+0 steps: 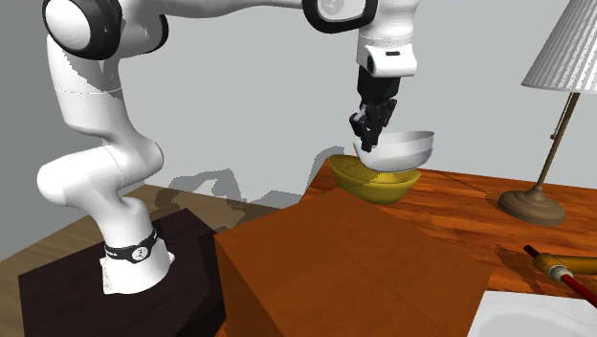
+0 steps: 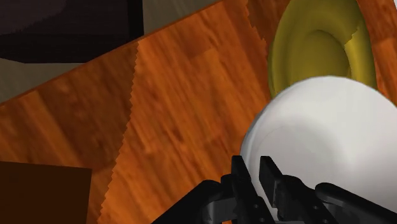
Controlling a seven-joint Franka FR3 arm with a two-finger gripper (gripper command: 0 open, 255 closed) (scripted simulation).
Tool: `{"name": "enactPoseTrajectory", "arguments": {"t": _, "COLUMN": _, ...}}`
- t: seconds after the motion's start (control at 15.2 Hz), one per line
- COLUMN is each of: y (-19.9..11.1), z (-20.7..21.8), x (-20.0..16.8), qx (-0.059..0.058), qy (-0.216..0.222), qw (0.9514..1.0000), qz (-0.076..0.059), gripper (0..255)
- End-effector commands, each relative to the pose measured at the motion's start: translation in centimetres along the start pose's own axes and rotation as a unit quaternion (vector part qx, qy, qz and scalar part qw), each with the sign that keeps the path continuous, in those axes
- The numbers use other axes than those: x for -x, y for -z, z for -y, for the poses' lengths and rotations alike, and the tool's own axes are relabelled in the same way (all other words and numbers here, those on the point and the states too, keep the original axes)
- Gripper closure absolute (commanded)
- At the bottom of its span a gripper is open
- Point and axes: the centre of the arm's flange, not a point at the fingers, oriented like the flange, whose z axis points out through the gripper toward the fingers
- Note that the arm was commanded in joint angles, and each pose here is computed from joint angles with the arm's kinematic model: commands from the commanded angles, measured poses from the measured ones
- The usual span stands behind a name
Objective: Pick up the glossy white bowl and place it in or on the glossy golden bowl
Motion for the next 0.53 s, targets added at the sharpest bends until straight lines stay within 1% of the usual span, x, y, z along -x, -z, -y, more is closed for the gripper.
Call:
{"name": "enactPoseTrajectory", "arguments": {"t": 0.0, "y": 0.0, "z": 1.7, "x": 1.8, "qx": 0.000, "qy": -0.001, "qw": 1.0000, "qz": 0.000, "gripper": 255}}
{"name": "enactPoseTrajectory", "arguments": {"t": 0.46, "y": -0.8, "z": 8.3, "x": 8.3, "qx": 0.000, "qy": -0.001, "qw": 1.0000, "qz": 0.000, "gripper": 255}}
